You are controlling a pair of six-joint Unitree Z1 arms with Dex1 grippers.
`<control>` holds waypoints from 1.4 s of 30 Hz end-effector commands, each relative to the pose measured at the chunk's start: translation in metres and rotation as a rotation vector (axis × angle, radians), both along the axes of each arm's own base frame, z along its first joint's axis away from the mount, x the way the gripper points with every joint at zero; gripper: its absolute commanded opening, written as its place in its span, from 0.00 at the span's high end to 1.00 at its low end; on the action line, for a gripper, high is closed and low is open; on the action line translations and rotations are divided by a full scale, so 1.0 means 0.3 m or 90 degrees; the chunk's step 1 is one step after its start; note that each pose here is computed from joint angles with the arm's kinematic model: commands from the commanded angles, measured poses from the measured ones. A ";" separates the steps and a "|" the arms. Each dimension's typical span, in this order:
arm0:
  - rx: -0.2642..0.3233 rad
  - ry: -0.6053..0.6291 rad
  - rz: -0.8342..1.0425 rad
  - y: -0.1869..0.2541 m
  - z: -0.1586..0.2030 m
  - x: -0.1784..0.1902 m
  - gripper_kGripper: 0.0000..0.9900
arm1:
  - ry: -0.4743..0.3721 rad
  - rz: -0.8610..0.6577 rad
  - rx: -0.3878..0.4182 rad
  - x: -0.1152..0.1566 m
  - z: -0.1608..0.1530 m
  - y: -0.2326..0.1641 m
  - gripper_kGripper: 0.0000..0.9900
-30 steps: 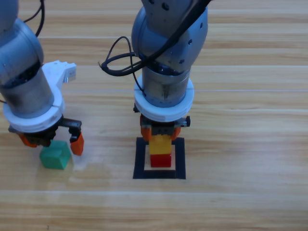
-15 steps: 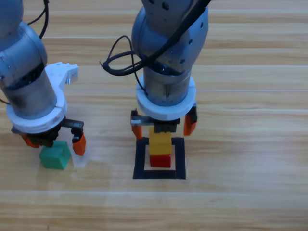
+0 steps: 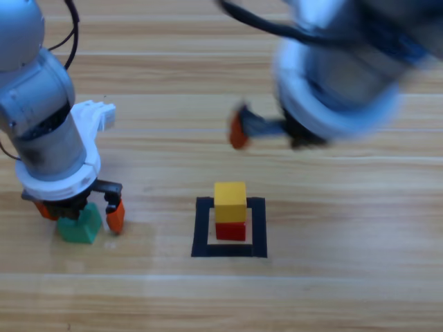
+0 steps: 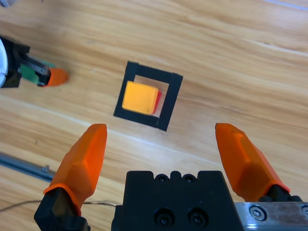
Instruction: Stack the blocks in the rectangular block: red at the bottom, yellow in the middle, green on top
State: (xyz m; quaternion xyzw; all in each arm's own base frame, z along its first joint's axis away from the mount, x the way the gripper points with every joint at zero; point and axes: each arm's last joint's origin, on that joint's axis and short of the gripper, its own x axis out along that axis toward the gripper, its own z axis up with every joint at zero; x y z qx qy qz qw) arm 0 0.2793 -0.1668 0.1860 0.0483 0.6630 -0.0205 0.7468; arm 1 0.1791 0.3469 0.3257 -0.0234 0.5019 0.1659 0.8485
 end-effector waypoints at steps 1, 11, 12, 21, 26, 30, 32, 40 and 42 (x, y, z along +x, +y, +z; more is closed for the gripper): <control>0.013 0.021 0.028 0.044 -0.051 0.010 0.06 | -0.045 0.007 0.122 -0.029 0.058 -0.310 0.00; -0.007 0.018 0.027 0.073 -0.032 -0.020 0.34 | -0.011 0.019 0.068 0.011 -0.039 -0.286 0.00; -0.010 0.017 0.024 0.072 -0.038 -0.021 0.47 | -0.009 0.019 0.065 0.015 -0.044 -0.279 0.00; -0.014 0.008 0.012 0.057 -0.027 0.000 0.96 | 0.011 0.024 0.042 0.040 -0.098 -0.240 0.00; -0.045 -0.034 -0.013 -0.037 0.110 0.036 0.99 | 0.016 0.021 0.035 0.050 -0.108 -0.245 0.00; -0.074 -0.074 -0.044 -0.142 0.285 0.074 0.99 | 0.017 0.020 0.033 0.052 -0.110 -0.253 0.00; -0.082 -0.078 -0.056 -0.196 0.340 0.091 0.99 | 0.018 0.019 0.033 0.052 -0.111 -0.254 0.00; -0.022 -0.022 -0.057 -0.446 0.297 0.135 0.99 | 0.024 0.016 0.029 0.053 -0.115 -0.262 0.00; -0.009 -0.013 -0.053 -0.485 0.273 0.125 0.99 | 0.022 0.016 0.030 0.051 -0.108 -0.266 0.00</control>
